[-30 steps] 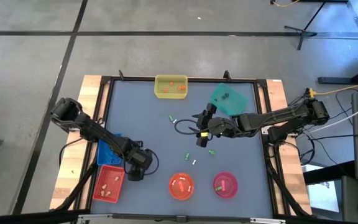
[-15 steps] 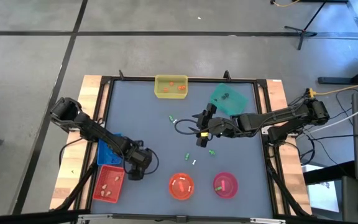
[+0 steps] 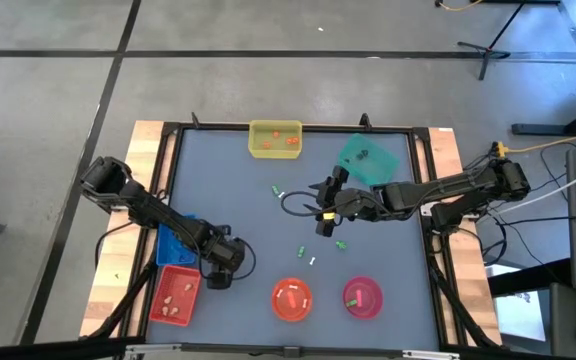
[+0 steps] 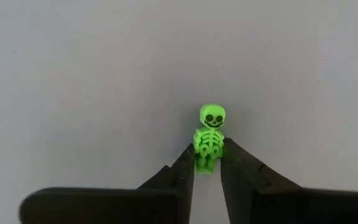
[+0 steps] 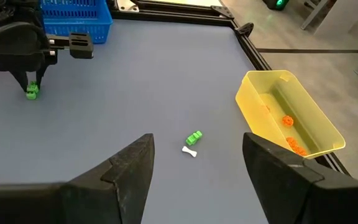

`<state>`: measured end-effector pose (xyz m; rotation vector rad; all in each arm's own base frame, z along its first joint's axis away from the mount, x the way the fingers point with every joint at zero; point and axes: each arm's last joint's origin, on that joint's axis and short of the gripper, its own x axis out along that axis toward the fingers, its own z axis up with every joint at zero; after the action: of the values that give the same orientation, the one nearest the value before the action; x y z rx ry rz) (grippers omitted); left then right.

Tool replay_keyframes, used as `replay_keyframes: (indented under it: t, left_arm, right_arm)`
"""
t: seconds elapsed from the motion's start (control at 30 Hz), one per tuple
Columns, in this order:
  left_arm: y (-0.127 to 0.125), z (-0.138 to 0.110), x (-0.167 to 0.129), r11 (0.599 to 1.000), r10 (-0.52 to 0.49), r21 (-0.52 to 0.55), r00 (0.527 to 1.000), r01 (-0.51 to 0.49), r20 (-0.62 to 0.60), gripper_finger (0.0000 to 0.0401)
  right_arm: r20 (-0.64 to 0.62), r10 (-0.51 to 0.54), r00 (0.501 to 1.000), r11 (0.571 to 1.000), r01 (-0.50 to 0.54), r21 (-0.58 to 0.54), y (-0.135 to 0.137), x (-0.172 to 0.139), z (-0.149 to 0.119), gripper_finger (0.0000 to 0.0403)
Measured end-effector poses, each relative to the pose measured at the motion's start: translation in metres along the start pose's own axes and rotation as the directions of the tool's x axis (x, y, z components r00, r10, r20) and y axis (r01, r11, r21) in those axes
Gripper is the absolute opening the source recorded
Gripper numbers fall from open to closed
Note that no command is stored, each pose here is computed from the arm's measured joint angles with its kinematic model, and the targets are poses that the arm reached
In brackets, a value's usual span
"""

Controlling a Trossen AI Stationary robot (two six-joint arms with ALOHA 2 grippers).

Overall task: Sort Halloween decoration
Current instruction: Put the green skeleton toy into the pink bowl

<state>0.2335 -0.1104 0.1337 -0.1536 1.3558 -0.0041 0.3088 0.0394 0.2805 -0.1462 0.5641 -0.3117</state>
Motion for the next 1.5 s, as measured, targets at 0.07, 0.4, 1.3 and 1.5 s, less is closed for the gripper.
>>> replay_keyframes:
  t: [0.07,0.4,1.3,1.5]
  left_arm:
    - [-0.001,0.001,-0.001,1.0,-0.002,0.0,1.0,0.002,0.004,0.0038]
    - [-0.008,0.014,-0.009,1.0,-0.022,-0.011,0.998,0.022,0.05,0.0032]
    - [-0.029,0.097,-0.073,0.978,0.206,-0.154,0.658,-0.138,0.724,0.0033]
    - [-0.021,0.105,-0.076,0.977,0.214,-0.176,0.624,-0.123,0.752,0.0033]
  right_arm:
    - [0.0,0.0,1.0,1.0,0.0,0.01,0.0,0.0,0.0,0.0246]
    - [-0.007,0.166,0.986,0.98,-0.164,0.116,0.005,0.001,0.0,0.0246]
    - [0.081,0.505,0.859,0.513,-0.374,0.773,0.031,0.028,0.001,0.0246]
    - [0.085,0.538,0.839,0.476,-0.386,0.79,0.033,0.028,0.001,0.0246]
